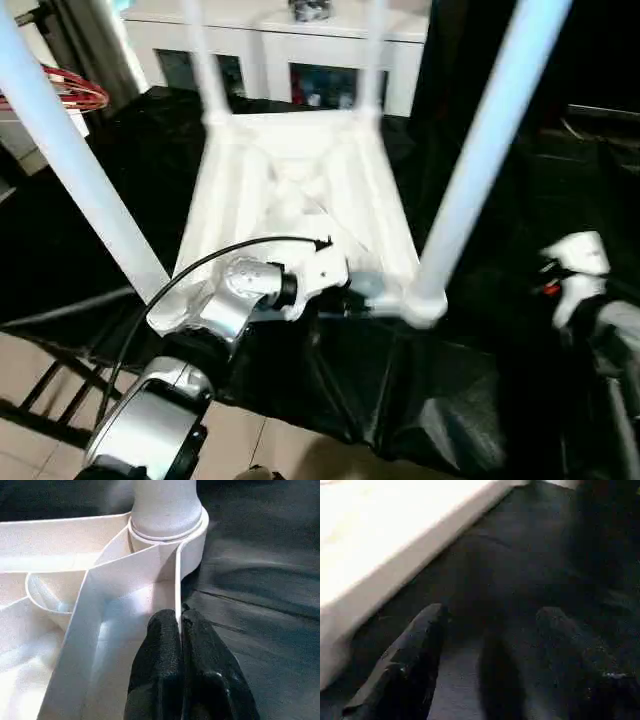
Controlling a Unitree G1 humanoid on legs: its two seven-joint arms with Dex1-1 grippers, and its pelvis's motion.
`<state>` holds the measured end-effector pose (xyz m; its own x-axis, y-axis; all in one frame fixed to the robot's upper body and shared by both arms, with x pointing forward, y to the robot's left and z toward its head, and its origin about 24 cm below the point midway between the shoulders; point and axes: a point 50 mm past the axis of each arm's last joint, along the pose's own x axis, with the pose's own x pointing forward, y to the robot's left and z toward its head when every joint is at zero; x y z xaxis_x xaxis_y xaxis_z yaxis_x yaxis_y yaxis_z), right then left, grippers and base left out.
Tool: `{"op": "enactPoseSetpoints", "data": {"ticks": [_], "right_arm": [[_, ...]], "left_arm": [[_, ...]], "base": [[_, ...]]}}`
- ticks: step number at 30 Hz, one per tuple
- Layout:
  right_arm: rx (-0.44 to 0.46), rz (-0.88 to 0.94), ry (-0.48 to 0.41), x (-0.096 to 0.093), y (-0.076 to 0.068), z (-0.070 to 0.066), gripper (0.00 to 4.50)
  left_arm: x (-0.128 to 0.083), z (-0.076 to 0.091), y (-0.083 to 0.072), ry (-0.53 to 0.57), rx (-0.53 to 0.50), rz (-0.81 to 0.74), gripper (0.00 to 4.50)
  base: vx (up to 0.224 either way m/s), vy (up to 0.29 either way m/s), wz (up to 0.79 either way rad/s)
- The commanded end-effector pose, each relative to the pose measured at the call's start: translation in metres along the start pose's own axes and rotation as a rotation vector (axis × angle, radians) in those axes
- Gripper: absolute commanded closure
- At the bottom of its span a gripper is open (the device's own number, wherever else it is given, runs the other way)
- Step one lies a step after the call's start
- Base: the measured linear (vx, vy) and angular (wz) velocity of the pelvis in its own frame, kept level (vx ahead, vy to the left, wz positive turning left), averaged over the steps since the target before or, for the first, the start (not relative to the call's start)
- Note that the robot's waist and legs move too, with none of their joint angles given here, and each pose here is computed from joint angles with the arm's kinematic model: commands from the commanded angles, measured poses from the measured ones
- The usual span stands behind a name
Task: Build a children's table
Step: Rotate leg to tighten
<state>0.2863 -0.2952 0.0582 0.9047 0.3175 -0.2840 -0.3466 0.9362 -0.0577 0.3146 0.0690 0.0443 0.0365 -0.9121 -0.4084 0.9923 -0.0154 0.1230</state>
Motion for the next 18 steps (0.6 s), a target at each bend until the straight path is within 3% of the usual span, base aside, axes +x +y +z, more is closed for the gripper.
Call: {"op": "enactPoseSetpoints", "data": {"ticks": [1,11,12,14,15,16,18], "right_arm": [[0.008,-0.049,-0.005,0.005,0.004,-0.004,1.37],[0.126,-0.105,-0.092,0.025,0.033,-0.002,1.37],[0.186,-0.126,-0.134,0.030,0.039,0.001,1.37],[0.205,-0.145,-0.157,0.032,0.043,0.003,1.37],[0.249,-0.187,-0.191,0.035,0.046,0.006,1.19],[0.249,-0.187,-0.191,0.035,0.046,0.006,1.19],[0.268,-0.209,-0.260,0.037,0.052,0.017,0.91]], "left_arm": [[0.007,0.016,-0.008,-0.138,0.052,-0.114,4.50],[-0.005,0.002,-0.016,-0.069,0.096,-0.196,4.50],[-0.009,-0.001,-0.015,-0.057,0.132,-0.156,4.50],[-0.012,-0.002,-0.013,-0.066,0.120,-0.123,4.50],[-0.017,-0.004,-0.009,-0.068,0.107,-0.068,4.22],[-0.017,-0.004,-0.009,-0.068,0.107,-0.068,4.22],[-0.032,-0.007,-0.002,-0.102,0.070,0.095,3.91]], "base": [[0.000,0.000,0.00],[0.000,0.000,0.00],[0.000,0.000,0.00],[0.000,0.000,0.00],[0.000,0.000,0.00],[0.000,0.000,0.00],[0.000,0.000,0.00]]}}
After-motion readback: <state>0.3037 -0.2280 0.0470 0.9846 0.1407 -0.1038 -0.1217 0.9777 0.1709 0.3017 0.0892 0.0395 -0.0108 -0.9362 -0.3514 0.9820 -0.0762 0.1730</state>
